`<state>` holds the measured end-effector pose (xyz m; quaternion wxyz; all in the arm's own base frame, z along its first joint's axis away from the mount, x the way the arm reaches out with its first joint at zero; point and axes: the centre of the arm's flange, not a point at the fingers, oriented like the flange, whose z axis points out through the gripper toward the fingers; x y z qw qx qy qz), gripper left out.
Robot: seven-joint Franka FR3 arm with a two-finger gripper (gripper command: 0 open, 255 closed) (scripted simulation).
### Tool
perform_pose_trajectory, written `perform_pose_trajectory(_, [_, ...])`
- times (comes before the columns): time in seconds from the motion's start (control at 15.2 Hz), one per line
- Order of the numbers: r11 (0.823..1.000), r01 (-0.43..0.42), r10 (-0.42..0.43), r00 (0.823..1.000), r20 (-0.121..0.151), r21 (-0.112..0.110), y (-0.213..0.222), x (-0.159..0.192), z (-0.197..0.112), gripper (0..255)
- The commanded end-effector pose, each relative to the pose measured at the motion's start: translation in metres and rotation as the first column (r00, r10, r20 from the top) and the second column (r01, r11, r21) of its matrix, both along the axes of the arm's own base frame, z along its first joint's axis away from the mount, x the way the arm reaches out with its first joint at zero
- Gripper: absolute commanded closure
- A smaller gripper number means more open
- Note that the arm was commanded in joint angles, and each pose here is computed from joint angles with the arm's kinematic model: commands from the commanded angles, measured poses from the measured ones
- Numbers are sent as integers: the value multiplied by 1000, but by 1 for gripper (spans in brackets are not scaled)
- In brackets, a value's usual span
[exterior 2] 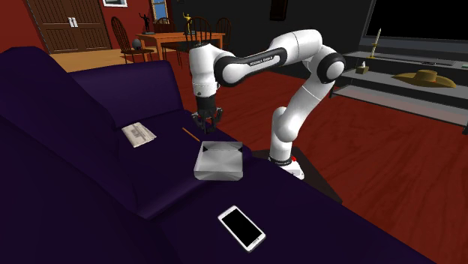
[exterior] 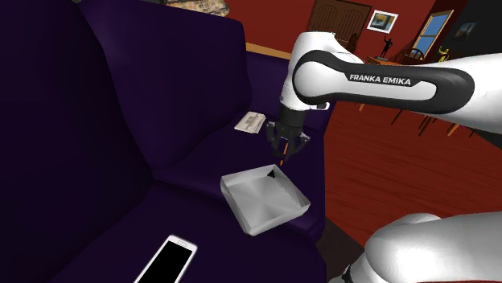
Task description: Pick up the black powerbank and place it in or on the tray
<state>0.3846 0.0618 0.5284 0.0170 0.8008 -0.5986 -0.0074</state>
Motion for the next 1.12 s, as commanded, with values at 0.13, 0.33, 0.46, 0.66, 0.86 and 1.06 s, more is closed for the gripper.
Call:
perform_pose_trajectory(0.13, [1000,0,0,1000,0,1,2,-29,-11,255])
perform_pose_trajectory(0.33, [1000,0,0,1000,0,1,2,-29,-27,255])
perform_pose_trajectory(0.46, [1000,0,0,1000,0,1,2,-29,-38,255])
perform_pose_trajectory(0.66, [1000,0,0,1000,0,1,2,-29,-53,255])
perform_pose_trajectory(0.86, [1000,0,0,1000,0,1,2,-29,-69,255])
perform_pose_trajectory(1.06, [1000,0,0,1000,0,1,2,-29,-71,255])
